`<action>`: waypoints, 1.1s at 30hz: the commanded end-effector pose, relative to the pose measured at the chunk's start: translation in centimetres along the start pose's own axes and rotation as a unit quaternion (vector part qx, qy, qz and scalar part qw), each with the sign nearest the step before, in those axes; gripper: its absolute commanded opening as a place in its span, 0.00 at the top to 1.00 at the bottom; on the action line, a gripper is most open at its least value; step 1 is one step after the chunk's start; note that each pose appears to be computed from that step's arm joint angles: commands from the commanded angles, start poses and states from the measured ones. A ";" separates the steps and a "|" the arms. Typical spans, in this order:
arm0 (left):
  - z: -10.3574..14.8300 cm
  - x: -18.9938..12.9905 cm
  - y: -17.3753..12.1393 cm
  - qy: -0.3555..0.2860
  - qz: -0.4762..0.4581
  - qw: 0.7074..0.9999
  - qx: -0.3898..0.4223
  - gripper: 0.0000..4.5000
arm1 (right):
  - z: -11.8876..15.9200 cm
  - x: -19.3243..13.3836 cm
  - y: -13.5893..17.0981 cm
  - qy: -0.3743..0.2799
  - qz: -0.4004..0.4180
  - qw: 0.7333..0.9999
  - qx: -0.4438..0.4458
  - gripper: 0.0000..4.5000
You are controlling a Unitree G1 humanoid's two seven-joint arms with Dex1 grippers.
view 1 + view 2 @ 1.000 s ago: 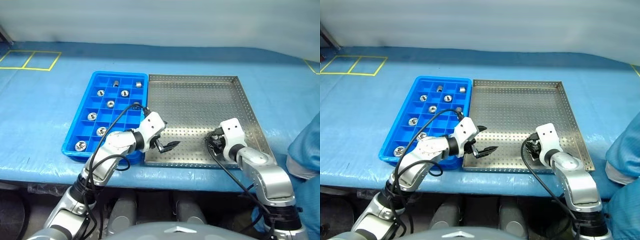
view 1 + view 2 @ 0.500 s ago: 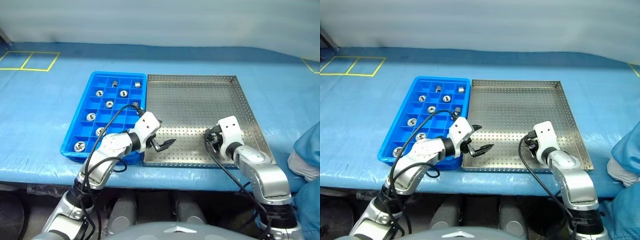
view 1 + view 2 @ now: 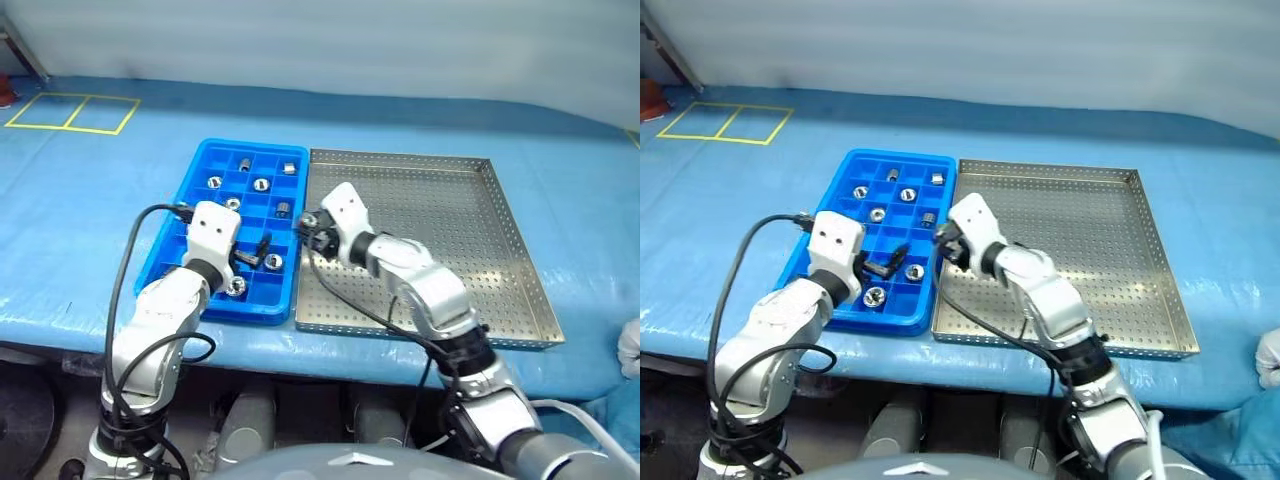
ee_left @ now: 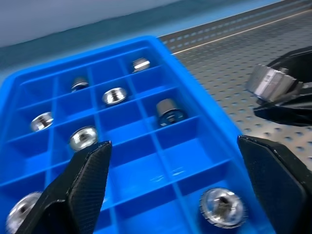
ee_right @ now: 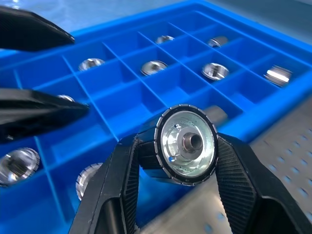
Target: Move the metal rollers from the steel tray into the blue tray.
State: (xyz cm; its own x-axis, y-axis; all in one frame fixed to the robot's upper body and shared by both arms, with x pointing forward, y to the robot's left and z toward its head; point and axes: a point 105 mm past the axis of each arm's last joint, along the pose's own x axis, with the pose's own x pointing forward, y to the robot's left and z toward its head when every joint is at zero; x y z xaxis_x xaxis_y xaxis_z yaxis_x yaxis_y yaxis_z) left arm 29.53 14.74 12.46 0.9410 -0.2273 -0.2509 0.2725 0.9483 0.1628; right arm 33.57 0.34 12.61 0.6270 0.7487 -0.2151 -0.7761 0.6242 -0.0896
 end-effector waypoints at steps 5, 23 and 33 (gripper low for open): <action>-0.8 -1.9 -1.9 0.006 -0.038 0.999 0.007 0.00 | 1.4 2.2 1.4 -0.038 0.030 0.998 -0.034 0.58; -1.1 -2.0 -3.4 0.010 -0.078 0.997 0.020 0.00 | 0.4 5.4 -0.7 -0.018 0.024 0.999 -0.029 0.58; -0.5 -1.1 -4.2 -0.006 -0.098 0.995 0.022 0.00 | 1.8 3.7 -2.7 -0.058 -0.026 0.997 -0.031 0.14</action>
State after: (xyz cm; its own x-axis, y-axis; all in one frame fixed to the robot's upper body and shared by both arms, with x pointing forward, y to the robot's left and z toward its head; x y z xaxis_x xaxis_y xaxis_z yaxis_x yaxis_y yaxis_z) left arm 27.12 11.82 10.75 0.8739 -0.3751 -0.3093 0.4339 0.8886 0.1484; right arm 37.99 2.14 10.95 0.6438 0.7387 -0.1997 -0.7646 0.6316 -0.1285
